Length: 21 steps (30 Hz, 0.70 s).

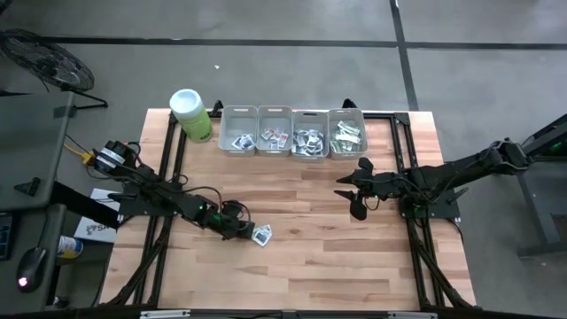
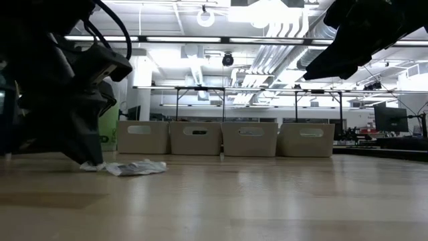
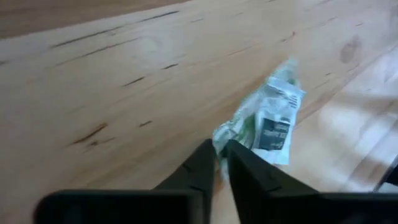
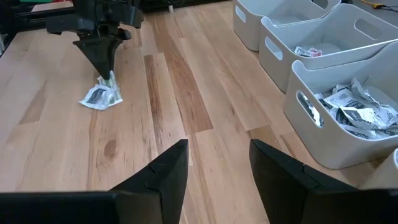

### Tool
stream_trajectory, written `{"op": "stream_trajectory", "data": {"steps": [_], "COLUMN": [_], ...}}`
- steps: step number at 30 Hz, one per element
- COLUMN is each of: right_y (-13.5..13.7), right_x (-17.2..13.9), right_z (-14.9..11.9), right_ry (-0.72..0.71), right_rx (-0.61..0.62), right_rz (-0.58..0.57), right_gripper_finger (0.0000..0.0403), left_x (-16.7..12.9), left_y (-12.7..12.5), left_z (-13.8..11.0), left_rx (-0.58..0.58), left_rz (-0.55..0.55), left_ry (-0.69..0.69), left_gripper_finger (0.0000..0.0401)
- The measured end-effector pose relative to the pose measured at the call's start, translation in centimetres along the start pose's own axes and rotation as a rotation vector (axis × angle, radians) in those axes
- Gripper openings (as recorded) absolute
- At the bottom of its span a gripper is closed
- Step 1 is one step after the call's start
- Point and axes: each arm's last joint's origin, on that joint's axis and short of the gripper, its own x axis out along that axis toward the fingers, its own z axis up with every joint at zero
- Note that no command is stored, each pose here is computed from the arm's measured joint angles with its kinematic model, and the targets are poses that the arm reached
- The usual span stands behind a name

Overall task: Pick & Place First Aid Supplies
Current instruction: Put the bandage into the right gray bin

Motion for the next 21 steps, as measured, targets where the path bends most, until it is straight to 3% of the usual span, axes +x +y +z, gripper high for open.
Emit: {"op": "stream_trajectory", "data": {"steps": [4, 17, 21], "right_y": [0.0, 0.0, -0.1], "right_x": [0.0, 0.0, 0.0], "right_z": [0.0, 0.0, 0.0], "right_ry": [0.0, -0.005, -0.012], "right_rx": [0.0, -0.003, -0.003], "right_rz": [0.0, -0.018, -0.038], "right_gripper_finger": [0.0165, 0.0165, 0.0165], "left_x": [0.0, 0.0, -0.1], "left_y": [0.1, -0.4, -0.9], "left_z": [0.0, 0.4, 0.5], "left_rx": [0.037, 0.134, 0.237], "left_rz": [0.007, -0.048, -0.095], "left_ry": [-0.008, -0.141, -0.214], "left_gripper_finger": [0.0007, 0.0001, 0.0001]}}
